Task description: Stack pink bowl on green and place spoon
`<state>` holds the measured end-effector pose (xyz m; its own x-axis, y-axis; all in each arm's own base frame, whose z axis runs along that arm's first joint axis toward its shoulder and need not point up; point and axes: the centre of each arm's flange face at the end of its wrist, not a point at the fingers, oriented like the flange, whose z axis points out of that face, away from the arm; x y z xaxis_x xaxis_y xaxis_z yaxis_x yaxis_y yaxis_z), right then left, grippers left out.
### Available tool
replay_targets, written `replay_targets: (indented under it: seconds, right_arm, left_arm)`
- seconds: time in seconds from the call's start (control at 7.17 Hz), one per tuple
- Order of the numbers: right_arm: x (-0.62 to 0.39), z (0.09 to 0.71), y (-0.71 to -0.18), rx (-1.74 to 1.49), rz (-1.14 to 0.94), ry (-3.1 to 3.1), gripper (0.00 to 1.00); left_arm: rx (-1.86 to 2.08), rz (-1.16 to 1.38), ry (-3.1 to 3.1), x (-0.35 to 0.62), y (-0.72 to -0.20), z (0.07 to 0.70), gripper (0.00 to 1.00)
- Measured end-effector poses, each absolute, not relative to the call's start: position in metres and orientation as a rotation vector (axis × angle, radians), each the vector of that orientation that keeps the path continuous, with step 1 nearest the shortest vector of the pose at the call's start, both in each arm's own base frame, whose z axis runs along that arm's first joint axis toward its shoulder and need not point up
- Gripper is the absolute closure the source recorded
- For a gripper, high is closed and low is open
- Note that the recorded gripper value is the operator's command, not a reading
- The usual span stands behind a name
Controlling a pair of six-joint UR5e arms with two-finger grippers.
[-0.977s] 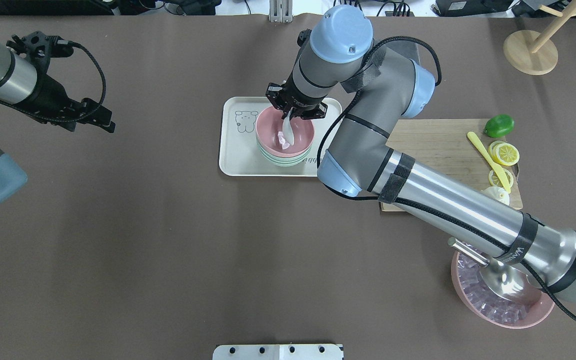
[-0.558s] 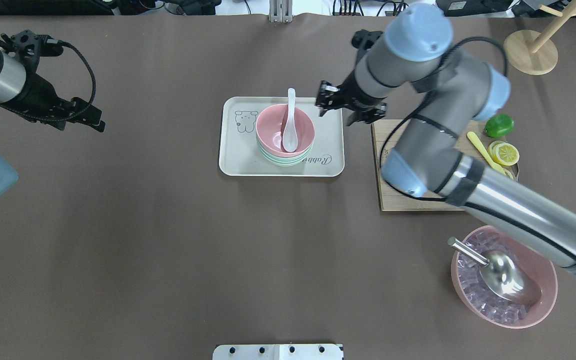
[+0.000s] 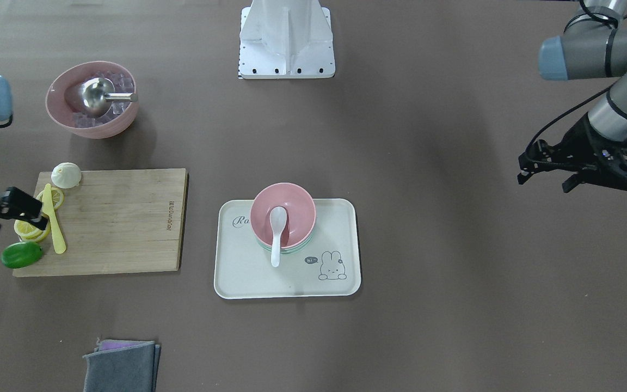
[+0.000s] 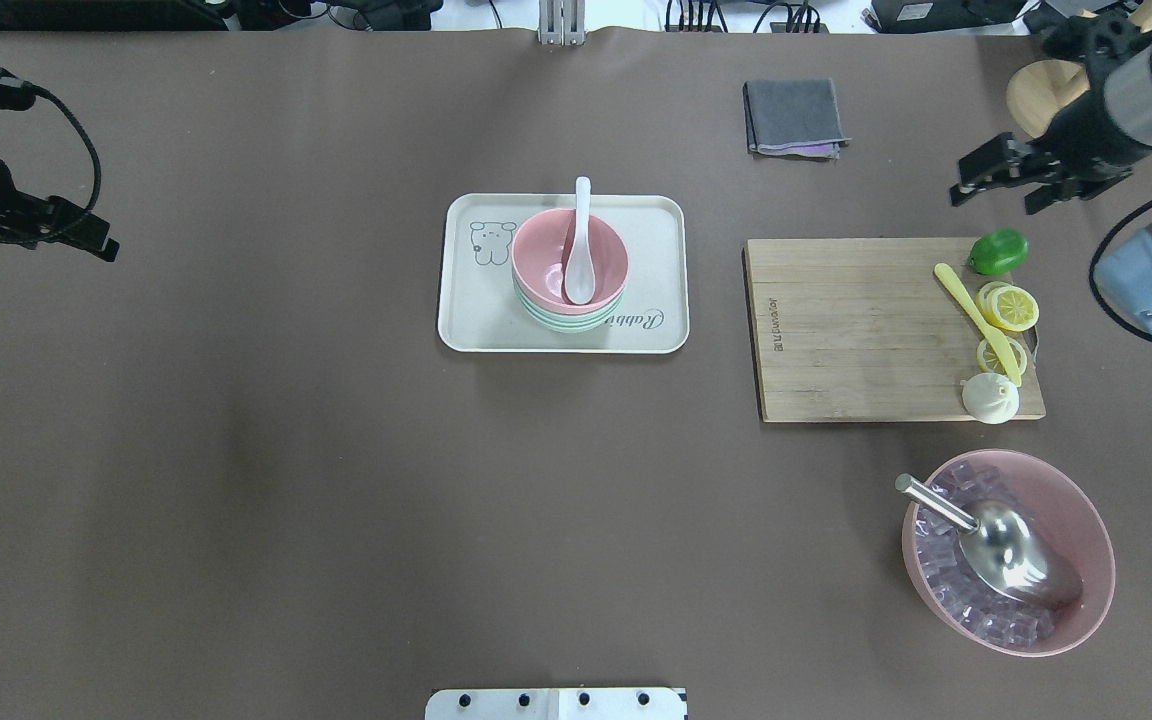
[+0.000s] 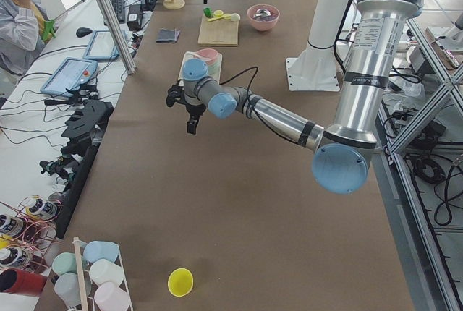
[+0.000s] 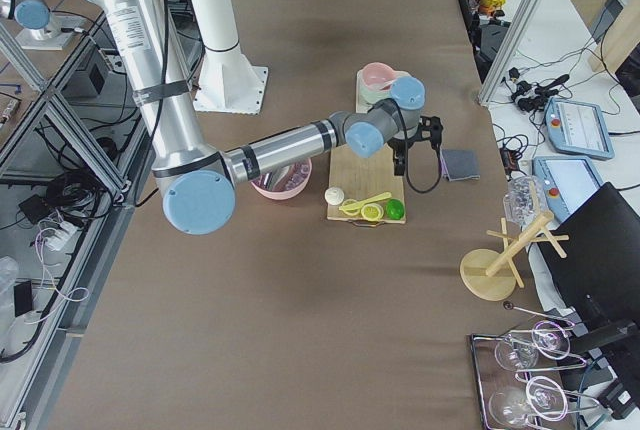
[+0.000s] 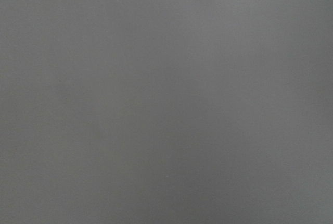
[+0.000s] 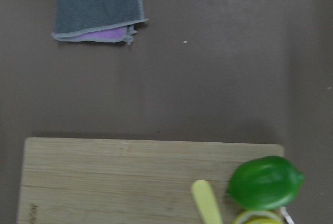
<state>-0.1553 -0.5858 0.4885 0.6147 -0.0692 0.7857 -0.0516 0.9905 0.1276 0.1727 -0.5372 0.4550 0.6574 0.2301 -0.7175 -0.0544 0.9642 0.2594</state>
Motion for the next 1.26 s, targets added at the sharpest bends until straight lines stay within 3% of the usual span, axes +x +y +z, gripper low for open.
replay_targets:
  seconds: [0.28,0.56,1.26]
  right_arm:
    - [-0.073,0.580,-0.588,0.188,-0.137,-0.837,0.00]
    - [-0.028,0.625,-0.589,0.212,-0.204,-0.797,0.00]
    - [0.014,0.617,-0.602,0.189,-0.156,-0.802,0.00]
  left_arm:
    - [0.218,0.234,0.754,0.092,-0.545,0.487,0.02]
    - [0.148,0.235,0.783,0.043,-0.522,0.531,0.02]
    - [0.086,0.173,0.801,0.019,-0.498,0.599,0.02]
